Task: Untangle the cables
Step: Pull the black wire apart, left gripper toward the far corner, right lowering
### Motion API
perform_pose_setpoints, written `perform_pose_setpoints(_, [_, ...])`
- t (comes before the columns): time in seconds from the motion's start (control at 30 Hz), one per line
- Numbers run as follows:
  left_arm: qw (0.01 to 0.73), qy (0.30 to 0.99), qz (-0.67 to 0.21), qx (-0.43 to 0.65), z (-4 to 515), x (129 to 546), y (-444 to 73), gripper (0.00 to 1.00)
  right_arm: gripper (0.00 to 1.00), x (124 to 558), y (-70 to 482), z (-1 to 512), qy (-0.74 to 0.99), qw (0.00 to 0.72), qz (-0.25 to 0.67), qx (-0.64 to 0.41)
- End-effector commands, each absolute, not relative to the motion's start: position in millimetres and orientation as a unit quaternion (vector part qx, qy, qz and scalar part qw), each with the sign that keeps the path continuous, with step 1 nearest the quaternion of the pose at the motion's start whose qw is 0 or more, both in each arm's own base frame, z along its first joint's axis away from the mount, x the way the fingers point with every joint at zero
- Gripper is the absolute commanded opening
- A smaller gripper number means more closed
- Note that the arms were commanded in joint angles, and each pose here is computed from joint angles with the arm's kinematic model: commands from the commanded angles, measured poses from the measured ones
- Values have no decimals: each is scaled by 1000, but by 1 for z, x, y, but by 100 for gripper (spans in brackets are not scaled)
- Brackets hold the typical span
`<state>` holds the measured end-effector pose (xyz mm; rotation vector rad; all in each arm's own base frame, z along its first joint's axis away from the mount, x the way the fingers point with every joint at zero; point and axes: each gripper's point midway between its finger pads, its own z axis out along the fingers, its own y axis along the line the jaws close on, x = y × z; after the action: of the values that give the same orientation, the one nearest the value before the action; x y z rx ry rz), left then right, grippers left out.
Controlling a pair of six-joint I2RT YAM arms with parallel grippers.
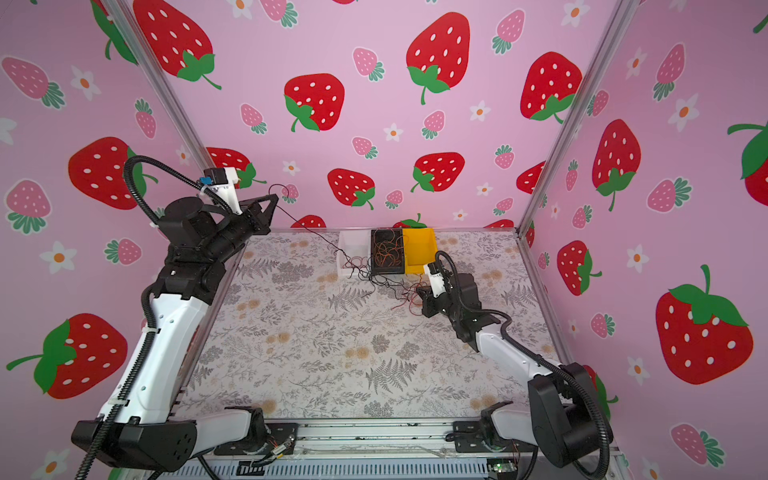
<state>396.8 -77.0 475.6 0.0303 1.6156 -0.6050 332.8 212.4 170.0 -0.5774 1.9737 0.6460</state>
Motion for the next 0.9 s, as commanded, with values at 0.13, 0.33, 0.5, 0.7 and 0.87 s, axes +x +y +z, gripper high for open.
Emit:
perform_pose_setpoints(0.13, [669, 705, -237, -21, 488, 392, -35, 0, 0, 353, 144, 161, 852, 460, 195, -156])
perform_pose_setpoints(0.33, [666, 712, -217, -46, 480, 395, -10, 0, 0, 360, 108, 145, 875, 438, 162, -126])
perform_pose_setpoints(0.5, [664, 716, -212, -52, 476, 397, -5, 0, 0, 364, 81, 136, 886, 431, 132, -106])
perform_pose_setpoints(0.7, [658, 717, -226, -44, 473, 400, -7, 0, 0, 370, 64, 141, 882, 439, 134, -107])
perform_pose_setpoints(0.87, [640, 718, -272, -26, 465, 402, -22, 0, 0, 364, 104, 178, 834, 477, 211, -179])
